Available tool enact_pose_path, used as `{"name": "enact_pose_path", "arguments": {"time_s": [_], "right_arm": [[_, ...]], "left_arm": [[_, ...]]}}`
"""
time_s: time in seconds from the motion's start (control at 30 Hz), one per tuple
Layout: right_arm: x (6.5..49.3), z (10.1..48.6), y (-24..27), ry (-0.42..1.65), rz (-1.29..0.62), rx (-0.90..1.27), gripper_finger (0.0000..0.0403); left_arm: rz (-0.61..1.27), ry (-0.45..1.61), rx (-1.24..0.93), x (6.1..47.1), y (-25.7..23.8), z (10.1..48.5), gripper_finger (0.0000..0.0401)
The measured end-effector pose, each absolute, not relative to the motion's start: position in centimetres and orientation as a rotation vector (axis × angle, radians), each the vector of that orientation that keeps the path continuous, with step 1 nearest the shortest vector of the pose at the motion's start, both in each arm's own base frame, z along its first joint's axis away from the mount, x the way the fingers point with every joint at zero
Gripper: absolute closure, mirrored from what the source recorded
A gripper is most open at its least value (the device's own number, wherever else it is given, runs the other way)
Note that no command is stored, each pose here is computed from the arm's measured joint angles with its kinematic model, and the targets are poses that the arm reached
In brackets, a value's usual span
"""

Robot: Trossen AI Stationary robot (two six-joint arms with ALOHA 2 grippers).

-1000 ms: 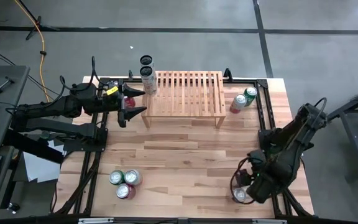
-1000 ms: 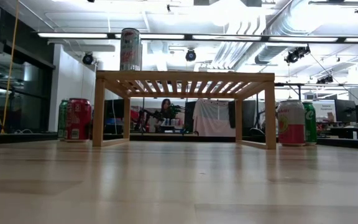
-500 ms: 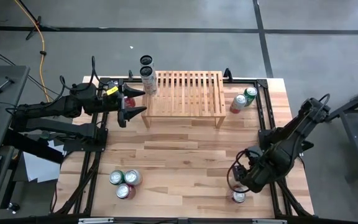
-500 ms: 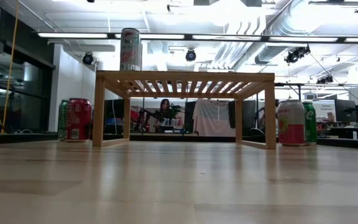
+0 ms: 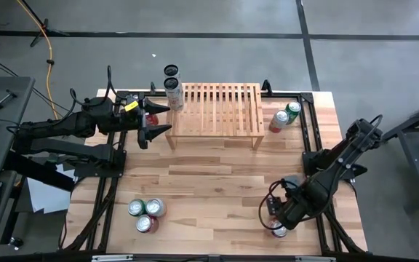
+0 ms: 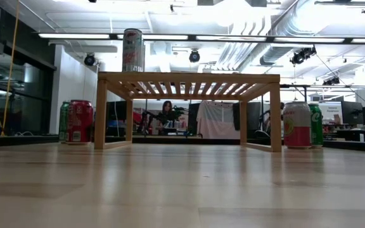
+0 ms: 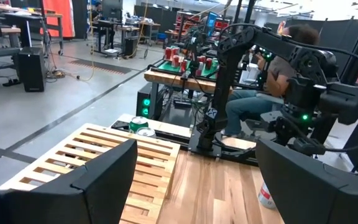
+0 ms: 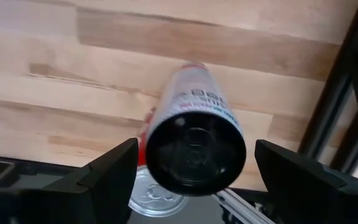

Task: Place canned beverage on shelf
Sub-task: Put the white-pink soda can on the shelf aligned with the other white-pink soda cans

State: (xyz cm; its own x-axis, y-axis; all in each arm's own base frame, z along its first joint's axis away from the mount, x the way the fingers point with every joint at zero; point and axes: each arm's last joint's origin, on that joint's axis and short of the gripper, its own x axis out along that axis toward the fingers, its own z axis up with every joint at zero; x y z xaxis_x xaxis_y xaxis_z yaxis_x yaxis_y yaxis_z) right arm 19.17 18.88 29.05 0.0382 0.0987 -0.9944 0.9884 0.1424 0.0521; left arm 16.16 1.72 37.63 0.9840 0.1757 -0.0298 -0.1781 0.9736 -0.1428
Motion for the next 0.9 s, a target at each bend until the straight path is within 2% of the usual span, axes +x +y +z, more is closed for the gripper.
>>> {"name": "enact_pose_path", "arguments": {"time_s": [0.9], "right_arm": [[19.9,25.1,19.7,1.327,-1.052,1.207,0.0096]], "left_arm": [[0.178,0.017,-0.146,16.2,1.7,37.6,0.0085]]}}
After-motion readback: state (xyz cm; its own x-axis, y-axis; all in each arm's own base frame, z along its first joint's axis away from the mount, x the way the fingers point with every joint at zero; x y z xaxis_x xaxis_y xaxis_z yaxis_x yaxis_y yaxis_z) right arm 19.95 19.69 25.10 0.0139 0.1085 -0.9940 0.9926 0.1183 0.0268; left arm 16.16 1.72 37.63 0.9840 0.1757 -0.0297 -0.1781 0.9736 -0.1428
